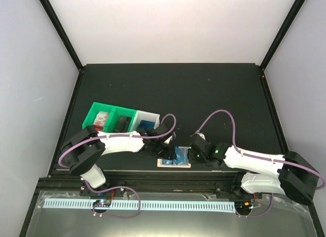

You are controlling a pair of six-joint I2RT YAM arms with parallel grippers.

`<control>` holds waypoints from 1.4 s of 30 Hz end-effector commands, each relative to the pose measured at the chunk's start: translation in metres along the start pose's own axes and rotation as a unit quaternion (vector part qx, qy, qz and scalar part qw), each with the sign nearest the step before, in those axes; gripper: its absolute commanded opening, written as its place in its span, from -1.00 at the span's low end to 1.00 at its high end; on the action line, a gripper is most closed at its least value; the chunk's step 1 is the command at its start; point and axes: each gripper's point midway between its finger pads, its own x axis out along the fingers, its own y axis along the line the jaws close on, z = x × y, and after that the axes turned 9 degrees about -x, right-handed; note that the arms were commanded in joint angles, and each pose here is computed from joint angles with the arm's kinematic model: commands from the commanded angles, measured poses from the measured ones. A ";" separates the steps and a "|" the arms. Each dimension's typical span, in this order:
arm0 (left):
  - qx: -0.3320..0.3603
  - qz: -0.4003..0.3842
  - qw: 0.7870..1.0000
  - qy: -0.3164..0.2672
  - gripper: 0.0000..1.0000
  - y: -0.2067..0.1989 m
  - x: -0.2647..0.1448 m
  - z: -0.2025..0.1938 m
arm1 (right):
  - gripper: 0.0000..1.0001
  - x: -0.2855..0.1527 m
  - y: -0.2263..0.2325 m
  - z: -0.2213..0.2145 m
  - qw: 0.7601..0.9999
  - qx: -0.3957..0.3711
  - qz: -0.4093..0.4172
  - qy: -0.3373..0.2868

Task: Put the credit cards into the card holder
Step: Insert the credit card into the card holder, then adjust the storage box at the center of the board.

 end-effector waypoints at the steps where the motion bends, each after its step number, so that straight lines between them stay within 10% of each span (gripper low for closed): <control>1: -0.019 0.078 0.997 -0.020 -0.27 0.041 0.000 -0.003 | -0.28 -0.025 -0.001 0.027 0.998 -0.002 -0.016 -0.060; 24: -0.033 0.119 0.979 -0.160 0.08 0.096 -0.053 0.021 | -0.09 -0.031 0.040 0.058 0.992 -0.043 0.055 -0.102; 42: -0.021 0.115 0.967 -0.225 0.08 0.088 -0.075 0.128 | -0.06 -0.028 0.045 0.073 0.993 -0.046 0.037 -0.099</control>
